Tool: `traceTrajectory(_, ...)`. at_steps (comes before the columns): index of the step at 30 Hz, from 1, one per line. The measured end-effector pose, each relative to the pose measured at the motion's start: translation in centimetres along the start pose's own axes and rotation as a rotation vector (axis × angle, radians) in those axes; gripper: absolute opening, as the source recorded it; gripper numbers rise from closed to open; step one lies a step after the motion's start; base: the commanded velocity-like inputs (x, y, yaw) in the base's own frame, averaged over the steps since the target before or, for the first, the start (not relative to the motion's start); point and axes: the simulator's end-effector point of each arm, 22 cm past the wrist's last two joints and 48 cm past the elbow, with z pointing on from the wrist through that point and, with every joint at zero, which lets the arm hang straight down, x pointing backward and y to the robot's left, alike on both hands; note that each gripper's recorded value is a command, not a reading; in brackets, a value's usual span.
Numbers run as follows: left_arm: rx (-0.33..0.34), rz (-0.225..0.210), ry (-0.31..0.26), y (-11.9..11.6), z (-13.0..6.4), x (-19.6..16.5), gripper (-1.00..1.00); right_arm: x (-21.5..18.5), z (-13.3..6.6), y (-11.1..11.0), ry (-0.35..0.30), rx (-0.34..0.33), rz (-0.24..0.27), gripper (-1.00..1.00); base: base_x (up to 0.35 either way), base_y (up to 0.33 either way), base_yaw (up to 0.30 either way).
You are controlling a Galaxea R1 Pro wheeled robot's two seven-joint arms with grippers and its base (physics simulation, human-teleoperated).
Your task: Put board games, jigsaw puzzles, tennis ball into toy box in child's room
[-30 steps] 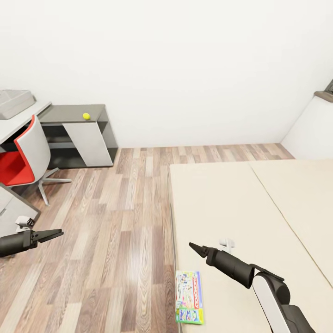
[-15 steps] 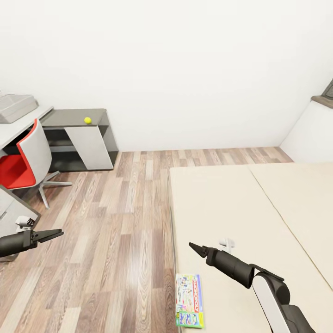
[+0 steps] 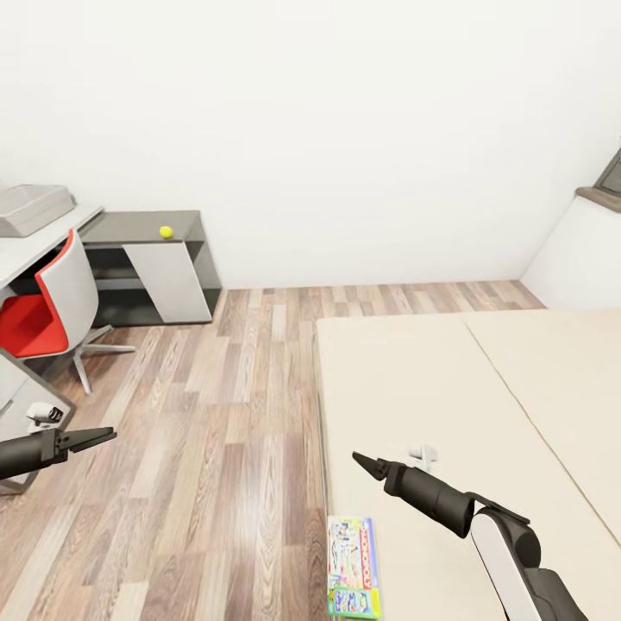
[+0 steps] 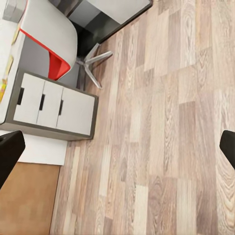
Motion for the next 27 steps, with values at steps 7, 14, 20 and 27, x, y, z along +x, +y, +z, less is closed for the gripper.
traceTrajectory(7, 0.003, 0.010, -0.006, -0.5, -0.2, -0.3, 1.00, -0.3, -0.2, 0.4, -0.007, -0.004, -0.007, 1.00, 0.000, 0.000, 0.000)
traceTrajectory(14, 0.006, 0.019, -0.011, -0.9, -0.4, -0.5, 1.00, -0.7, -0.4, 0.8, -0.015, -0.008, -0.015, 1.00, 0.000, 0.000, 0.000)
traceTrajectory(20, 0.009, 0.027, -0.016, -1.4, -0.5, -0.8, 1.00, -1.0, -0.6, 1.1, -0.021, -0.012, -0.021, 1.00, 0.000, 0.000, 0.000)
traceTrajectory(27, 0.012, 0.037, -0.022, -1.8, -0.8, -1.0, 1.00, -1.3, -0.7, 1.5, -0.028, -0.017, -0.029, 1.00, 0.000, 0.000, 0.000)
